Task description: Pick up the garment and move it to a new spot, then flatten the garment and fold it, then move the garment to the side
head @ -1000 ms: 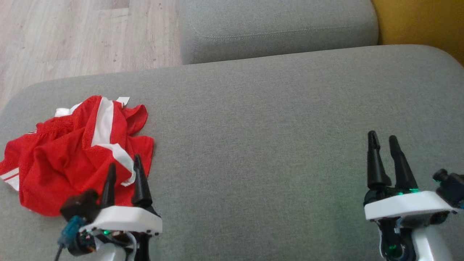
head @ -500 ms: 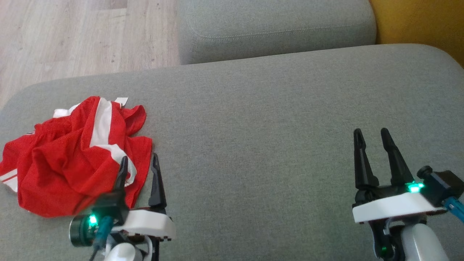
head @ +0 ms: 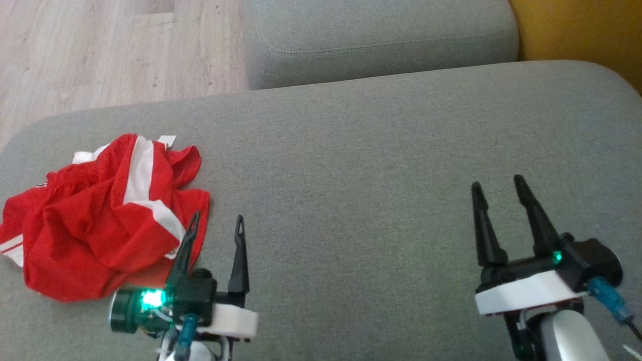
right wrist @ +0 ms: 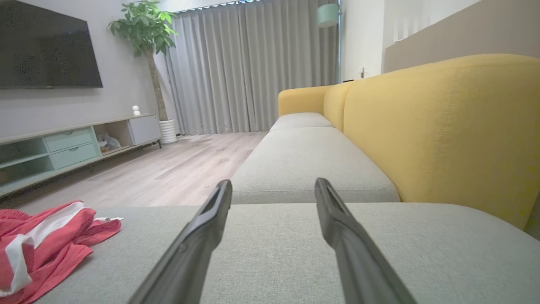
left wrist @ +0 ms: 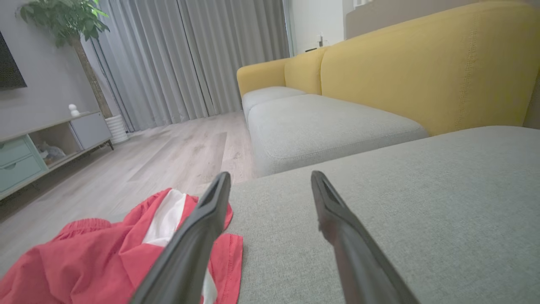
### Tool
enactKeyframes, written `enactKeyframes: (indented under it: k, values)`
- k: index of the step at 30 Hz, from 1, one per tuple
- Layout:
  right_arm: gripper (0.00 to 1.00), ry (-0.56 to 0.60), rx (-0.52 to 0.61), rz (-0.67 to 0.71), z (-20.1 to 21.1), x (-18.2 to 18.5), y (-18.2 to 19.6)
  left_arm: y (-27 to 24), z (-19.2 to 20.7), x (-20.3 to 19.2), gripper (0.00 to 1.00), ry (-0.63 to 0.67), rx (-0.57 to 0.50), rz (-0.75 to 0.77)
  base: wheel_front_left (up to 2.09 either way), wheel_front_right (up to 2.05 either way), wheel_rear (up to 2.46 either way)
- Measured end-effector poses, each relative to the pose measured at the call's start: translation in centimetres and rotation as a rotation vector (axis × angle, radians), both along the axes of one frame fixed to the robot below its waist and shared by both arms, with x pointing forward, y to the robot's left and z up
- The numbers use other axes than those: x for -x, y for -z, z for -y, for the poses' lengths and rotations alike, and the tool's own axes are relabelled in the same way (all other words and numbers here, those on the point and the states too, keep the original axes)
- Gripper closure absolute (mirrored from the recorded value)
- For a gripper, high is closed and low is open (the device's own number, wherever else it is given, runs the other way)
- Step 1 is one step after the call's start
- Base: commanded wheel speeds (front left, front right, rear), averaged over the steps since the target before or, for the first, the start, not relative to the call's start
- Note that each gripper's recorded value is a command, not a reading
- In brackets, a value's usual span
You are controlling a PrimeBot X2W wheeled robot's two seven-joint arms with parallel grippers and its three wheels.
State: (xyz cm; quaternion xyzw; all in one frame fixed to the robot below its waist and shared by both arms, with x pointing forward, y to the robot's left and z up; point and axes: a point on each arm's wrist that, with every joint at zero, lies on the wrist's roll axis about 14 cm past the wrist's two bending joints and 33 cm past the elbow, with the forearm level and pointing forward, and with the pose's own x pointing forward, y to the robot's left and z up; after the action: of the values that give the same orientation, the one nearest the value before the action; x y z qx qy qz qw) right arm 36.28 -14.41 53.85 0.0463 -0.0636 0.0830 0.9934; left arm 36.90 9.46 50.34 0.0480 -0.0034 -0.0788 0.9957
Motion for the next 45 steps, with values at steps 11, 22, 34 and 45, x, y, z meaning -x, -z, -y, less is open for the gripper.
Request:
enactKeyframes:
  k: [11,22,34,45]
  values:
    - [0.00,0.007,-0.084,0.020,0.3,0.2,-0.3,-2.9,1.0,0.4,0.00,0.002,0.090,0.085,0.00,0.00,0.00]
    - [0.00,0.016,-0.116,-0.038,0.4,0.9,2.0,-1.1,1.4,1.6,0.00,0.057,0.187,0.020,0.00,0.00,0.00]
    - [0.00,-0.003,-0.041,-0.070,-0.3,1.4,3.6,0.6,1.7,1.7,0.00,0.077,0.116,0.012,0.00,0.00,0.00]
    - [0.00,-0.042,-0.040,-0.064,-1.5,1.0,3.4,0.5,-0.2,1.8,0.00,0.016,0.131,0.019,0.00,0.00,0.00]
